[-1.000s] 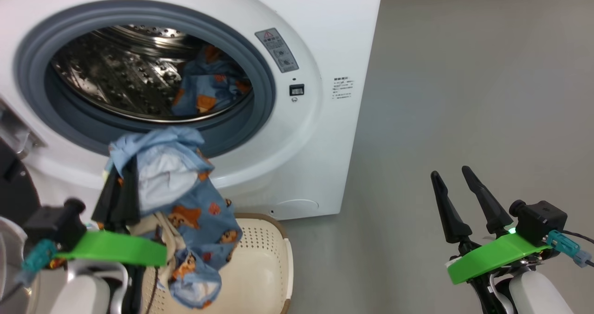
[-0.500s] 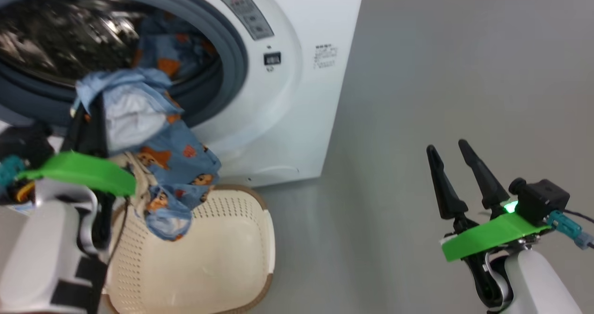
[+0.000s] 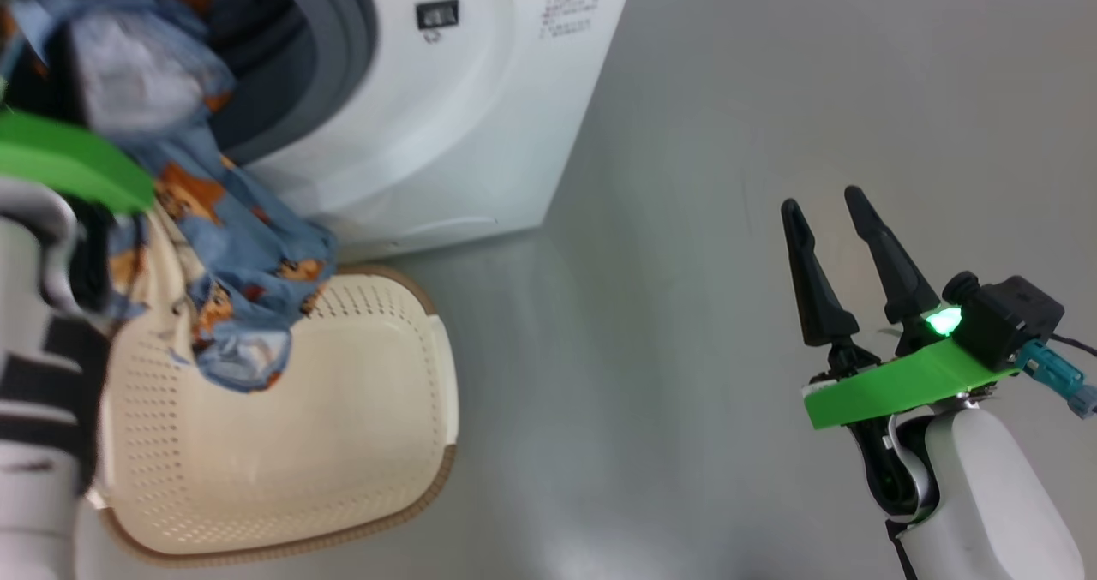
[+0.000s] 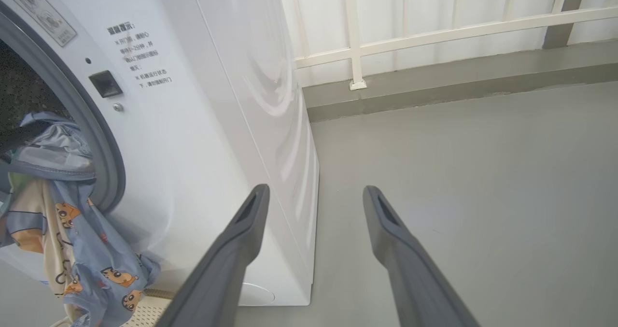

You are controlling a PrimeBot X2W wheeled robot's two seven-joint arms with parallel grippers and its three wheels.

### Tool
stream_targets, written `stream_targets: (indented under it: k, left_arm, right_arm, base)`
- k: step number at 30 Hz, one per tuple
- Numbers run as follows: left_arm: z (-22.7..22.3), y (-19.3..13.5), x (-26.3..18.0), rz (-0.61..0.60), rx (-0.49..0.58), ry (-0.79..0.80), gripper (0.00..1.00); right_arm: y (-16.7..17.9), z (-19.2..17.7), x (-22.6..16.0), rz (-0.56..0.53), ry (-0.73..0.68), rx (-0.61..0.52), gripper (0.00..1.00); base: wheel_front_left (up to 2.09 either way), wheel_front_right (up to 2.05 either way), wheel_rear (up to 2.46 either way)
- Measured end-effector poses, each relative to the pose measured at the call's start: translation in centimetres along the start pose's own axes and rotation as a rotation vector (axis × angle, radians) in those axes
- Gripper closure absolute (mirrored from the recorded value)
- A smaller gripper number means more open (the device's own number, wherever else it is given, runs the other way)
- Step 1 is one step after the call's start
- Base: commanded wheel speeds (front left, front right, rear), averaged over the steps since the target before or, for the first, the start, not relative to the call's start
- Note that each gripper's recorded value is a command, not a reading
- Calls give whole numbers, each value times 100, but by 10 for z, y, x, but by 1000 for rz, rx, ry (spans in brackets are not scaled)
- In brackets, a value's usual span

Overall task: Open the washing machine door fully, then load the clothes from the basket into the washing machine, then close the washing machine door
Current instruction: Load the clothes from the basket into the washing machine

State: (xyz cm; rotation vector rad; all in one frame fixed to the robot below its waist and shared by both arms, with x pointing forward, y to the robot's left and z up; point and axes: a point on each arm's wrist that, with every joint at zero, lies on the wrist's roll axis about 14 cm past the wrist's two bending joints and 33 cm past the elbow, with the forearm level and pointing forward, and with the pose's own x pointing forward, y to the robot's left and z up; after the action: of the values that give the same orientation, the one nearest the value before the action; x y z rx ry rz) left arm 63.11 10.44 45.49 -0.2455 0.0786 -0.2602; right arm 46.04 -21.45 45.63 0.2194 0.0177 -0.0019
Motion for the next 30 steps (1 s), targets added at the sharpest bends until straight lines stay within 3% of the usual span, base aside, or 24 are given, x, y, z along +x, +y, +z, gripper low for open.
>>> stream_targets:
  k: [12, 18, 20, 21, 22, 27, 30]
  left_arm:
    - [-10, 11, 67, -21, 35, -26, 100]
    - [46, 14, 98, 11, 37, -242, 100]
    - [43, 13, 102, 16, 27, -253, 100]
    - [35, 13, 103, 18, 23, -239, 77]
    - [25, 11, 103, 18, 22, -218, 2]
    - [-29, 12, 96, 36, 12, -60, 0]
    - [-36, 15, 90, 51, 12, -20, 0]
  right_arm:
    - [-22, -35, 7, -62, 76, -15, 0]
    - [-36, -44, 6, -102, 100, -32, 0]
    - [-40, -46, 4, -115, 108, -36, 0]
    - [-42, -48, 3, -120, 112, -37, 0]
    - [-43, -48, 2, -125, 114, -38, 0]
    - [-40, -48, 2, -124, 111, -31, 0]
    - [-37, -46, 4, -114, 103, -25, 0]
  base:
    - [0, 0, 0]
    - [0, 0, 0]
    - [0, 0, 0]
    - [0, 0, 0]
    - [0, 0, 0]
    - [0, 0, 0]
    - [0, 0, 0]
